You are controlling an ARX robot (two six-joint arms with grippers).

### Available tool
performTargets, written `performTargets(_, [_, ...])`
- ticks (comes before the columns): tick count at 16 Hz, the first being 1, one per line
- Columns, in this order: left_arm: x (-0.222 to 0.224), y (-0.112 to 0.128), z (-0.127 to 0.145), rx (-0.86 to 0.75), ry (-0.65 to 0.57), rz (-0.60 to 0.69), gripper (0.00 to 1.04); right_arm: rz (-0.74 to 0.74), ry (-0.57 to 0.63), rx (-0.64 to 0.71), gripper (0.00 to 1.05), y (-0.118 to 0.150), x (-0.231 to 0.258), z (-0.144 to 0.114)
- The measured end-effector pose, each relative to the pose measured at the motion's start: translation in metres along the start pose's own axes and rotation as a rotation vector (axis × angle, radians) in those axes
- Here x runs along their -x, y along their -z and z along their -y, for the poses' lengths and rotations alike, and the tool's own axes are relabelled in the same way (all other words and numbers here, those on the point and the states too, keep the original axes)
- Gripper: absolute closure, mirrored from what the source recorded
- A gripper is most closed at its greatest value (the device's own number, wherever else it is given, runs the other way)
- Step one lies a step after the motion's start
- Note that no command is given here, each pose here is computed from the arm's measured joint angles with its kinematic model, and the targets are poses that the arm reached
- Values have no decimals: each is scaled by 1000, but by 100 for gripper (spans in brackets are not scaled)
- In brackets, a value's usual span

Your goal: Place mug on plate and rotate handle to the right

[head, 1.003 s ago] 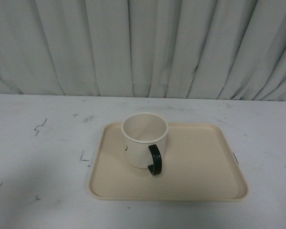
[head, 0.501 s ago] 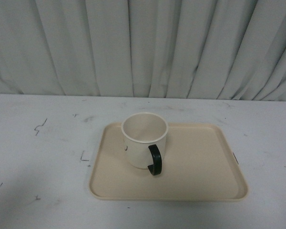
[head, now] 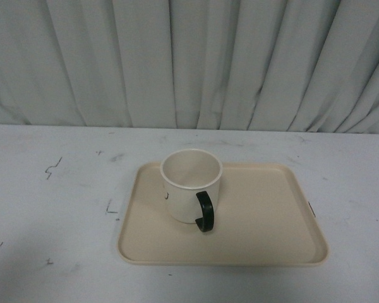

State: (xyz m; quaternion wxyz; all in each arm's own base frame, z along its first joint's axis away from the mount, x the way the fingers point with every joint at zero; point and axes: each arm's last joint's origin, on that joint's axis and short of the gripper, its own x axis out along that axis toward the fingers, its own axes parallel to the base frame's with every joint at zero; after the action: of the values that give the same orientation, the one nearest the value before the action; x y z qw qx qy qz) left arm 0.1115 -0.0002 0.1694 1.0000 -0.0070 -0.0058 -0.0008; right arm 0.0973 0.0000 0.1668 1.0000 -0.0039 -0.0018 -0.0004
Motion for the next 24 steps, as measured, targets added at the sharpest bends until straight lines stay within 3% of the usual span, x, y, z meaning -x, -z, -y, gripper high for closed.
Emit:
performTargets(5, [10,6,0,0,0,-53,103,0,0,0,6,0,0,0])
performTargets(7, [14,1,0,0,1,6,103,0,0,0,6,0,0,0])
performTargets(11, [14,3,0,0,-1,-12,103,0,0,0,6,0,0,0])
performTargets(12, [14,4,0,0,-1,-14,97,0,0,0,6,0,0,0])
performTargets(16, [14,4,0,0,-1,-15,50,11,0,-5,6,-1,-1,0])
performTargets(19, [14,4,0,0,-1,-15,12,60,50,-23,6,-17,-14,10])
performTargets(20, [14,4,0,-1,-1,-15,5,85,82,-35,6,-28,-25,15])
performTargets(23, [14,4,0,-1,0,-15,7,97,100,-131,6,-63,-94,11])
performTargets(24, [14,4,0,-1,-1,-15,7,10,104,-174,6,-66,-129,3])
